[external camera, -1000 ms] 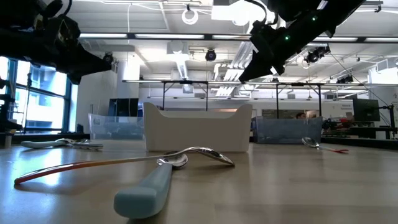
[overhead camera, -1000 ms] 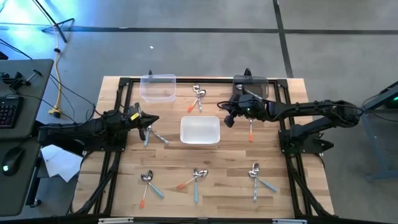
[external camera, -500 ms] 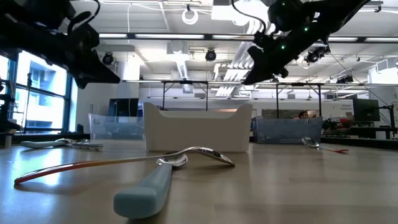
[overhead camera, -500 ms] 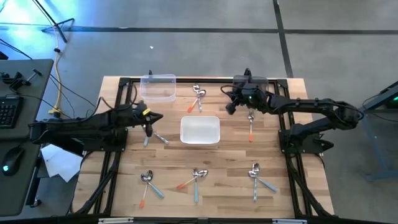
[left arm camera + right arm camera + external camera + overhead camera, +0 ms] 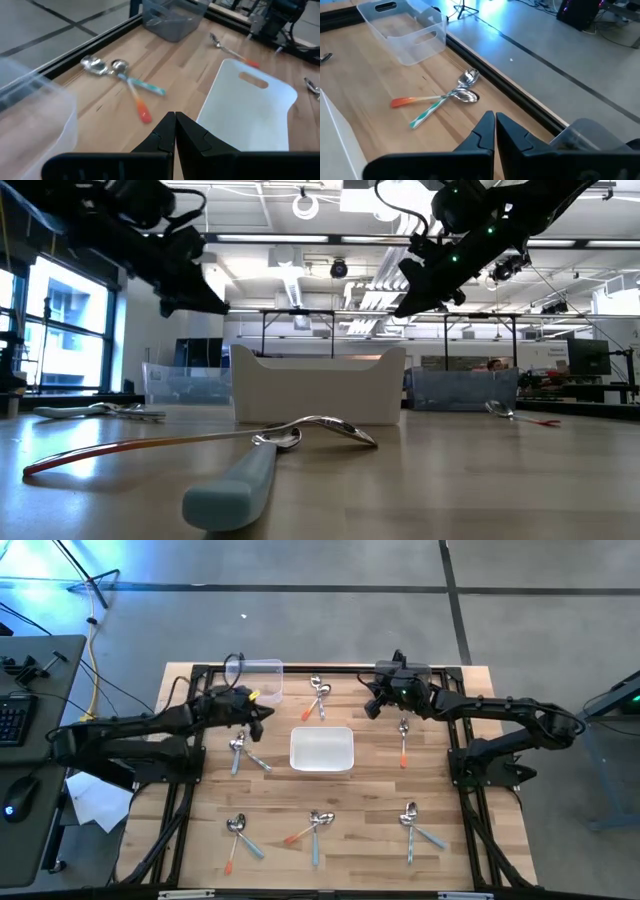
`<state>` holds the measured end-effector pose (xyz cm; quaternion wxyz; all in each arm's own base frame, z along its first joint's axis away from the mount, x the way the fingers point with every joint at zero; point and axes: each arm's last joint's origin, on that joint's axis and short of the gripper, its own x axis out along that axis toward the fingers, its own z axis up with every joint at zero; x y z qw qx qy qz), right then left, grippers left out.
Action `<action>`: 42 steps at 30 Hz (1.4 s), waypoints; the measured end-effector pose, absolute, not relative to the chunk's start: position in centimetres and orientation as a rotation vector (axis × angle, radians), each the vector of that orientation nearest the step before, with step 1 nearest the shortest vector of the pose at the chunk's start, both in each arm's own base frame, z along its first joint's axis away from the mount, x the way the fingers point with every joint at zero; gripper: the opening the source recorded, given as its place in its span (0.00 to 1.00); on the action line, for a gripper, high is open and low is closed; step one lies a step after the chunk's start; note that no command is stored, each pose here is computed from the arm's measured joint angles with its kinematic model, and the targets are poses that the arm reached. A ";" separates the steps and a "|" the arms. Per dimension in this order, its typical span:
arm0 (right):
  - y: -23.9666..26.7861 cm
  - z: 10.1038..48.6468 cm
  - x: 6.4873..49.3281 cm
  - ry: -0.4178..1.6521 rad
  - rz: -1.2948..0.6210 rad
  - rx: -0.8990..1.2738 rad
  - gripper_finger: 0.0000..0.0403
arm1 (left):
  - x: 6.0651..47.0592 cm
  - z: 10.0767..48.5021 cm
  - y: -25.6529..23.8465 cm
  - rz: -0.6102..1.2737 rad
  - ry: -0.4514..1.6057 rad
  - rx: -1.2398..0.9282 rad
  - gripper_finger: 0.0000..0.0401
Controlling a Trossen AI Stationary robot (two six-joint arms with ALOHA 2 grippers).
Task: Sort silverware by color (type)
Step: Adjust the transparent bin
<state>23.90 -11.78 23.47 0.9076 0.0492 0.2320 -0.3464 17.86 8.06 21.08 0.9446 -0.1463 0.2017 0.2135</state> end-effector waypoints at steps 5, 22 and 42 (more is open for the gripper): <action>-11.8 23.5 23.9 0.489 -0.708 0.076 0.00 | 21.2 20.8 9.8 0.414 0.438 -0.264 0.01; -11.7 23.3 23.8 0.509 -0.705 0.068 0.00 | 28.6 15.2 14.9 0.483 0.598 -0.284 0.34; -11.7 23.3 23.8 0.514 -0.701 0.054 0.00 | 32.3 16.1 17.0 0.459 0.773 -0.277 0.37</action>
